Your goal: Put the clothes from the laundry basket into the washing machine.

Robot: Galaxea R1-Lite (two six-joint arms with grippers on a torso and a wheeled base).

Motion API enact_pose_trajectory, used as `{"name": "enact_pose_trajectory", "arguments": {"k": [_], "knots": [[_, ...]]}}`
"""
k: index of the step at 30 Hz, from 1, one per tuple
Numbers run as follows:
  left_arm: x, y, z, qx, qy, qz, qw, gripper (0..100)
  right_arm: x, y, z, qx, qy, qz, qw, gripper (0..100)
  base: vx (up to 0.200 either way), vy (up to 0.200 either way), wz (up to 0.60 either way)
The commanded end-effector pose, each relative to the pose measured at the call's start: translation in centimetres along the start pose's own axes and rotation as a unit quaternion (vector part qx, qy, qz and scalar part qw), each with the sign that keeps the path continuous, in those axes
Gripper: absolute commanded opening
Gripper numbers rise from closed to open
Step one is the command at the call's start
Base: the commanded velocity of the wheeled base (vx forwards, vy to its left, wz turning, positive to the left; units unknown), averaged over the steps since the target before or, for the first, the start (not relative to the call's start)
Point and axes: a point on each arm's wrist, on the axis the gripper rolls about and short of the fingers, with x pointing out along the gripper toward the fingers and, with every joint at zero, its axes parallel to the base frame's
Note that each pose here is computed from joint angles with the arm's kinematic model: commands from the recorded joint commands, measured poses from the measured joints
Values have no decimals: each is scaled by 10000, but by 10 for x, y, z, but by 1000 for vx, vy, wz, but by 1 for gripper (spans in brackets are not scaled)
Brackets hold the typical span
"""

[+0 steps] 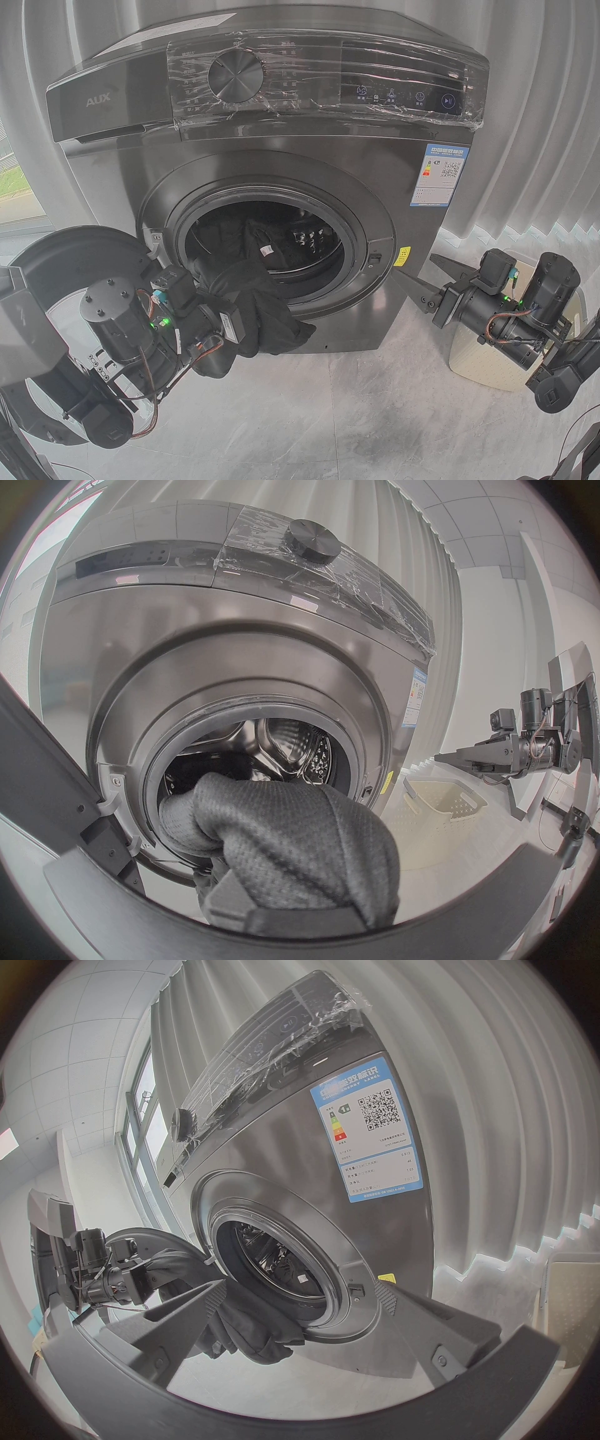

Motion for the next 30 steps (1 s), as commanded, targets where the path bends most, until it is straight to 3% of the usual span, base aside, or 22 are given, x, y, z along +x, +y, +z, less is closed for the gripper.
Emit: {"name": "enact_pose_trajectory", "arguments": {"k": [1,4,18,21,26,30], "knots": [[0,0,-2,9,40,1,10000,0,0,0,-1,1,18,8,10000,100,0,200,0],[0,0,-3,26,55,1,10000,0,0,0,-1,1,18,8,10000,100,0,200,0],[-1,0,-4,51,78,-7,10000,0,2,-1,-4,7,70,-3,10000,100,0,0,0],[1,0,-7,164,132,-8,9998,0,2,-1,-5,8,79,3,10000,100,0,0,0],[0,0,-9,167,162,-1,9997,0,2,-1,-5,7,72,5,10000,100,0,0,0],[0,-1,-8,174,155,-8,9997,0,2,-1,-5,7,72,5,10000,100,150,0,0]]}}
